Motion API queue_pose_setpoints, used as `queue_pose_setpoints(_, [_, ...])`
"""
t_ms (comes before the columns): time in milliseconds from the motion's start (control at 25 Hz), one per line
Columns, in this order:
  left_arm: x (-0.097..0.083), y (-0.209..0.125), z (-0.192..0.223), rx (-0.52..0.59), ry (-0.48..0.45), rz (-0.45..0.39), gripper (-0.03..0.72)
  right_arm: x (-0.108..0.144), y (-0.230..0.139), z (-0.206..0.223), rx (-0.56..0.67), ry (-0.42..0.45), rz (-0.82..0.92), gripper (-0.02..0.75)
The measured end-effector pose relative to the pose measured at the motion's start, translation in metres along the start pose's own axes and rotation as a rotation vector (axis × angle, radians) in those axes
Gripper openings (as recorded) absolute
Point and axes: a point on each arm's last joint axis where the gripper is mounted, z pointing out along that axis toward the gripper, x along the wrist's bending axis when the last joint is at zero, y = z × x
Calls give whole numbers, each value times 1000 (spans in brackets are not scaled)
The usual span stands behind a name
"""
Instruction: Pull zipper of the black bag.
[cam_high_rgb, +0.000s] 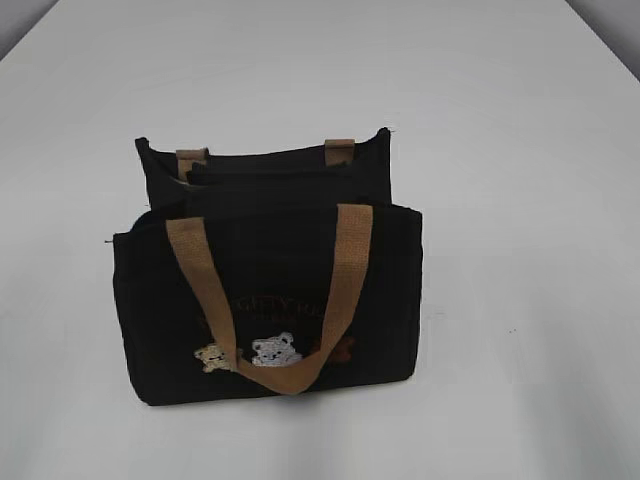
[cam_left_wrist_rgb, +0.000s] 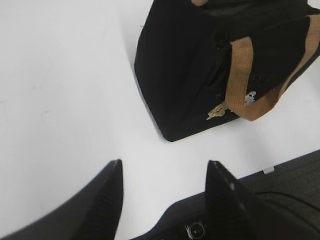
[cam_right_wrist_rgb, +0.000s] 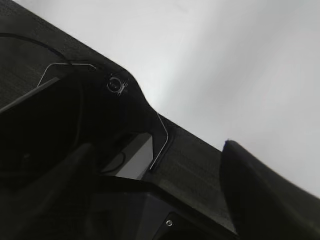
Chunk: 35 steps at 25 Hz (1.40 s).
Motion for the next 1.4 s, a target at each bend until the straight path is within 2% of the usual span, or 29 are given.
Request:
queue_pose_setpoints(240, [-5,-48,-22,-157,35,43,398,10,-50,-9,-218,-37,-40,590])
queue_pose_setpoints(440, [-4,-79,-19,-152,71,64,397,17,-72,-26,-414,-67,-83,590])
queue_pose_setpoints(640, [-4,-84,-22,-198,82,70,396,19,-87,-34,-523,-105,-113,590])
queue_pose_setpoints(1400, [-3,-82,-15,-239,84,65,390,20,-90,-36,-539,-112,-118,590])
